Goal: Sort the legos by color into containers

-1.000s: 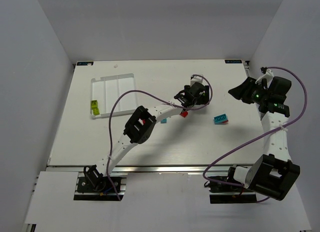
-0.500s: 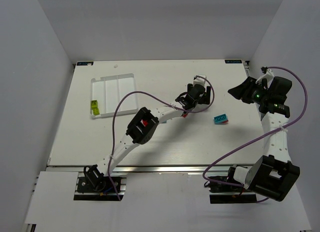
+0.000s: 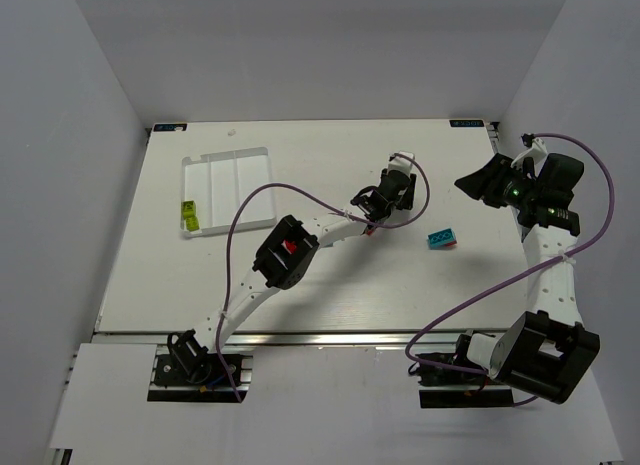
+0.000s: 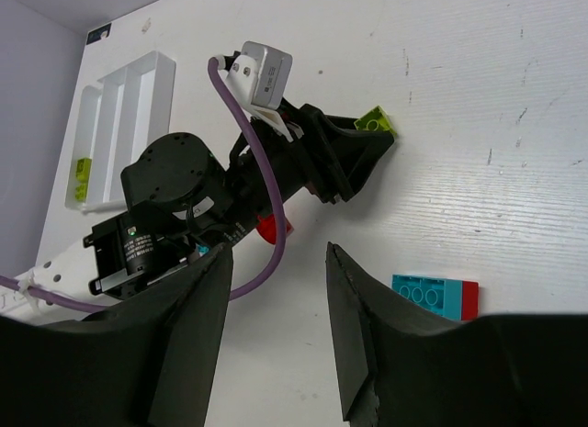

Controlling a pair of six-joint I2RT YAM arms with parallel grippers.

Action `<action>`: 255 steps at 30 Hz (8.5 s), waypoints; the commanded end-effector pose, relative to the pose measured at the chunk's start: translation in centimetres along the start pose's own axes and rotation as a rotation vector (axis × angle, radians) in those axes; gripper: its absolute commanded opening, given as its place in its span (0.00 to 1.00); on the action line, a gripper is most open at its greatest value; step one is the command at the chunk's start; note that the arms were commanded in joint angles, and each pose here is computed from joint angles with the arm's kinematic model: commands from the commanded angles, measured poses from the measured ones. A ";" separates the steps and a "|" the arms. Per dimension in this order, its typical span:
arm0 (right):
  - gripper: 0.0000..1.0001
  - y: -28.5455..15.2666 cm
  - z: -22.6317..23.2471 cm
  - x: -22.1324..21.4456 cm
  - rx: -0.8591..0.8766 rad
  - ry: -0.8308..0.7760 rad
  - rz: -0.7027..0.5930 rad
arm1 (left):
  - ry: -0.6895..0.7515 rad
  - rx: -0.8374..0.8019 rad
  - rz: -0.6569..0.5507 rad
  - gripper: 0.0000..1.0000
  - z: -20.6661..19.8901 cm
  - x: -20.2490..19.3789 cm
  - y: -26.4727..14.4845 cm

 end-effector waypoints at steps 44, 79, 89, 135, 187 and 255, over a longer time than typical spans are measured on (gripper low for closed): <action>0.51 -0.1 0.5 -0.4 0.057 -0.011 -0.003 | 0.036 0.264 -0.068 0.21 11.5 6.2 -17.3; 0.52 0.2 0.7 -1.2 0.104 -0.015 0.038 | -0.294 1.073 0.441 0.43 45.7 -4.4 -31.5; 0.66 0.2 1.8 -2.6 0.256 -0.091 0.126 | -0.342 1.017 0.365 0.75 46.0 -2.0 -32.0; 0.89 8.4 4.0 -11.5 0.058 -0.520 0.395 | -0.361 0.545 0.784 0.75 16.9 -6.8 -28.2; 0.89 7.8 4.2 -11.0 0.090 -0.487 0.388 | -0.130 0.386 0.575 0.30 18.3 -3.7 -30.9; 0.09 25.1 28.6 -23.9 0.787 -0.433 0.512 | -0.640 0.203 0.283 0.45 35.1 3.0 -31.1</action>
Point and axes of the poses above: each gripper's point midway between its finger pads, its own y axis out along the fingers, its own z axis along the line the jaws close on, x = y × z, the point moved 3 cm from there along -y, back along the fingers, and after that the axes turned 13 degrees about y, right-handed, at the moved point
